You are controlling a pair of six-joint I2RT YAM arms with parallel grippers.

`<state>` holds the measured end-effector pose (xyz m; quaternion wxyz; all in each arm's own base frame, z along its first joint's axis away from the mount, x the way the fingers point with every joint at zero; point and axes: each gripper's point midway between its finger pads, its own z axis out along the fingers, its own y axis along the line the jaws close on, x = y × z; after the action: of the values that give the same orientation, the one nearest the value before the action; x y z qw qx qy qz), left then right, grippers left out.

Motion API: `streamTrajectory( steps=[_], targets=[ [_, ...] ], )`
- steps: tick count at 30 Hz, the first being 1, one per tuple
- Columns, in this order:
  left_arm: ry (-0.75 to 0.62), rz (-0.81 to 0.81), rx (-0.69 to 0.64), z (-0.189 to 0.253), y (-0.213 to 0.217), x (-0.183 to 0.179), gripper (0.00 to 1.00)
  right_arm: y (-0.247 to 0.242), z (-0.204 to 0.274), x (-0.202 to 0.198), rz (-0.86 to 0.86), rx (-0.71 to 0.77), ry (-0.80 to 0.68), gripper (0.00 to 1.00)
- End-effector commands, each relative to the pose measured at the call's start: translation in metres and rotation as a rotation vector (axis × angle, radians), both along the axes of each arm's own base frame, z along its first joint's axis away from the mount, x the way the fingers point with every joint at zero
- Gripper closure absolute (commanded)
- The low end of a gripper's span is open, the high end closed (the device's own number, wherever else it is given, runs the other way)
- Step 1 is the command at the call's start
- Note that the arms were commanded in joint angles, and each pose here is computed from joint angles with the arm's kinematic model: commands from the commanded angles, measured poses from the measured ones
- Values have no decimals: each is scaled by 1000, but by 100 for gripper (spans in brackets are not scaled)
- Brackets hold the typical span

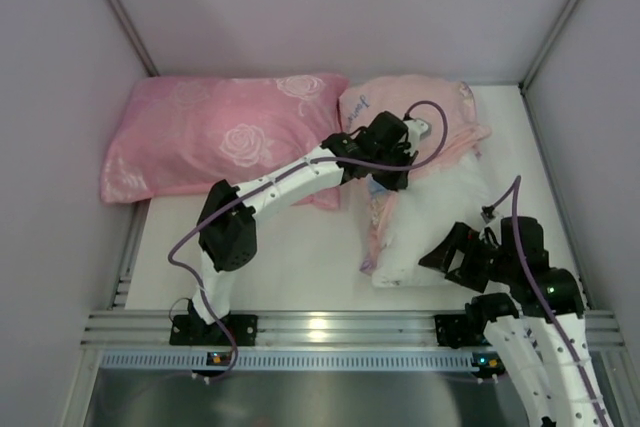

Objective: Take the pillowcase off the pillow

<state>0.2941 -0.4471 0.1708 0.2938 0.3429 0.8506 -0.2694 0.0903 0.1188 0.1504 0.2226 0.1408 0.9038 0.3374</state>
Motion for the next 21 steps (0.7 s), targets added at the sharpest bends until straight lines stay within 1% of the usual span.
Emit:
streamTrajectory(
  steps=[1,3,4,6,7,9,10,11,12,13,15,16,17,19,20,21],
  targets=[
    [16,-81,-81,22,-17,-8,100,-6,13,47,-99,-30,-104,10],
    [45,-99,-121,27,-24,-14,100,-12,19,65,-157,-52,-130,9],
    [55,-105,-132,27,-26,-17,100,-21,18,78,-216,-92,-126,9],
    [67,-99,-141,24,-25,-21,100,-27,30,97,-282,-99,-156,8],
    [65,-97,-143,22,-24,-21,100,-37,26,108,-345,-143,-153,7],
    [75,-90,-144,14,-22,-24,100,-51,27,129,-435,-186,-175,7],
    [89,-101,-146,11,-22,-27,100,-53,25,135,-454,-190,-171,7],
    [106,-99,-139,4,-20,-29,100,-54,24,141,-463,-186,-175,10],
    [114,-104,-140,1,-21,-31,100,-54,14,145,-484,-183,-152,12],
    [115,-109,-150,-1,-23,-31,100,-56,11,156,-508,-189,-168,15],
    [129,-114,-156,-2,-24,-34,100,-64,-3,160,-547,-219,-156,46],
    [127,-117,-161,-1,-25,-34,100,-65,-1,164,-557,-220,-180,89],
    [117,-119,-165,1,-25,-33,100,-68,-1,165,-572,-223,-190,100],
    [85,-105,-168,7,-24,-26,100,-76,13,166,-601,-233,-269,100],
    [48,-67,-154,9,-22,-17,100,-79,21,166,-602,-245,-302,100],
    [22,-33,-156,15,-21,-8,100,-86,44,164,-632,-243,-380,100]
  ],
)
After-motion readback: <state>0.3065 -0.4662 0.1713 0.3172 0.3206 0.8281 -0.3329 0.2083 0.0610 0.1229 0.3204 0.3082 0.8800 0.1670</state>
